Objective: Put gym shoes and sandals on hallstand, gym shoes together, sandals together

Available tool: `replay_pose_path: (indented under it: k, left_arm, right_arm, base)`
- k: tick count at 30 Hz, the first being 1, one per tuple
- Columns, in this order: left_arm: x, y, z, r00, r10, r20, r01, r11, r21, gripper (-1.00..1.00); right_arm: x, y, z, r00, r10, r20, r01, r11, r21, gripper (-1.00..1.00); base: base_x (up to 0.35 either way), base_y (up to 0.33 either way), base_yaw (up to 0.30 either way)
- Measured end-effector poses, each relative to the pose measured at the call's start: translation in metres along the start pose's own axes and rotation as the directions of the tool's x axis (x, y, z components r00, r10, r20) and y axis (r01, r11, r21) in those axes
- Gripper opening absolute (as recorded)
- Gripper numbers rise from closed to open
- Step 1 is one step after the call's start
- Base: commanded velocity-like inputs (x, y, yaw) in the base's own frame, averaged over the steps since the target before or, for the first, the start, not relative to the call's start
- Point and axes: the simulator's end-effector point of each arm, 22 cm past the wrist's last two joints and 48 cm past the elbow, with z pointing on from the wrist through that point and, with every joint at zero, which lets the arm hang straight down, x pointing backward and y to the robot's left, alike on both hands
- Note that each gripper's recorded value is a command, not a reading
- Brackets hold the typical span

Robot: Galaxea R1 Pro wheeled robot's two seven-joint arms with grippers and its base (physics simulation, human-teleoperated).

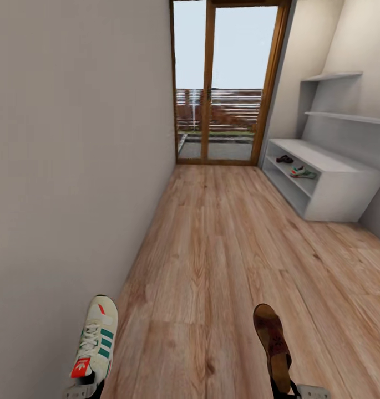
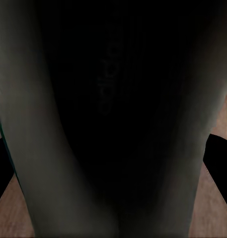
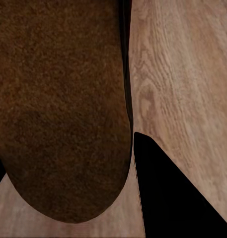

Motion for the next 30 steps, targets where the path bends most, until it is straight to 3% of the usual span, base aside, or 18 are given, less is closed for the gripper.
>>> replay_pose_path:
  k: [9,30]
  left_arm:
    - [-0.0007,0.0005,0.0001,1.000,0.001,0.001,-0.001,1.000,-0.001,-1.00]
    - [-0.0011,0.0017,0.0000,1.000,0.001,0.002,-0.001,1.000,-0.002,-1.00]
  right_arm:
    - [0.0014,0.0024,-0.0002,1.000,-0.002,-0.003,0.002,1.000,-0.005,-1.00]
    - [0.0009,0.0016,-0.0003,1.000,0.001,-0.001,-0.001,1.000,-0.004,-1.00]
  base:
    - [0.340,0.000,-0.208]
    - [0.340,0.000,-0.006]
